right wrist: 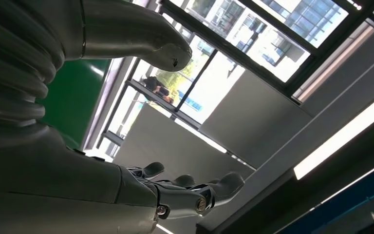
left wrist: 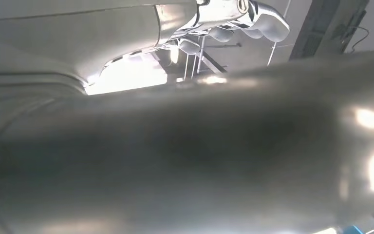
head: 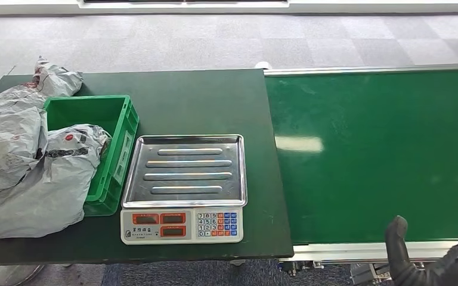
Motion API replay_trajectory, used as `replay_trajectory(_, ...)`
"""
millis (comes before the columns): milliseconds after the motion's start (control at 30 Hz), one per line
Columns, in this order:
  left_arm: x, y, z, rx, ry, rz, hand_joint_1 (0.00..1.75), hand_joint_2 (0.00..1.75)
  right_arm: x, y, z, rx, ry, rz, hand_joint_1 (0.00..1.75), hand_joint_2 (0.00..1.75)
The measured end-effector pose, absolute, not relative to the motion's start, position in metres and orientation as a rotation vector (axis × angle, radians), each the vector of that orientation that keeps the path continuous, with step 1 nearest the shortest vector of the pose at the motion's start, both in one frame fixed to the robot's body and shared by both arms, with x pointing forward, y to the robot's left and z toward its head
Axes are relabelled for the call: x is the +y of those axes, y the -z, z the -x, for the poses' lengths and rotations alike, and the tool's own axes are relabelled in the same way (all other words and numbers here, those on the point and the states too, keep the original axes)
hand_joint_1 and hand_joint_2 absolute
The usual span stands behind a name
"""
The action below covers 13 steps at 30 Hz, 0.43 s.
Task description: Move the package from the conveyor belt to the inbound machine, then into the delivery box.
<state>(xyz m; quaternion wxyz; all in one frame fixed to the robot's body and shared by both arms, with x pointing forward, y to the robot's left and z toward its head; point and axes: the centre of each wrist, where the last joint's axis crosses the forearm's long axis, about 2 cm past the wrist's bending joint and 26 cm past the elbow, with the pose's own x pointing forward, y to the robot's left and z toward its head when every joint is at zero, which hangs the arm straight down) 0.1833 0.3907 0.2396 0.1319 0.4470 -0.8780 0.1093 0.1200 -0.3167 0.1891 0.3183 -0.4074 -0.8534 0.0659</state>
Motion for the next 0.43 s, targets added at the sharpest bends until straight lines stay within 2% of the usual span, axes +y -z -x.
replay_trajectory(433,0.3805,-0.2422,-0.1792,-2.566,-0.344,-1.264,0.00,0.00,-0.3135,-0.1915,-0.1175,-2.246,-0.142,1.073,0.00,1.75)
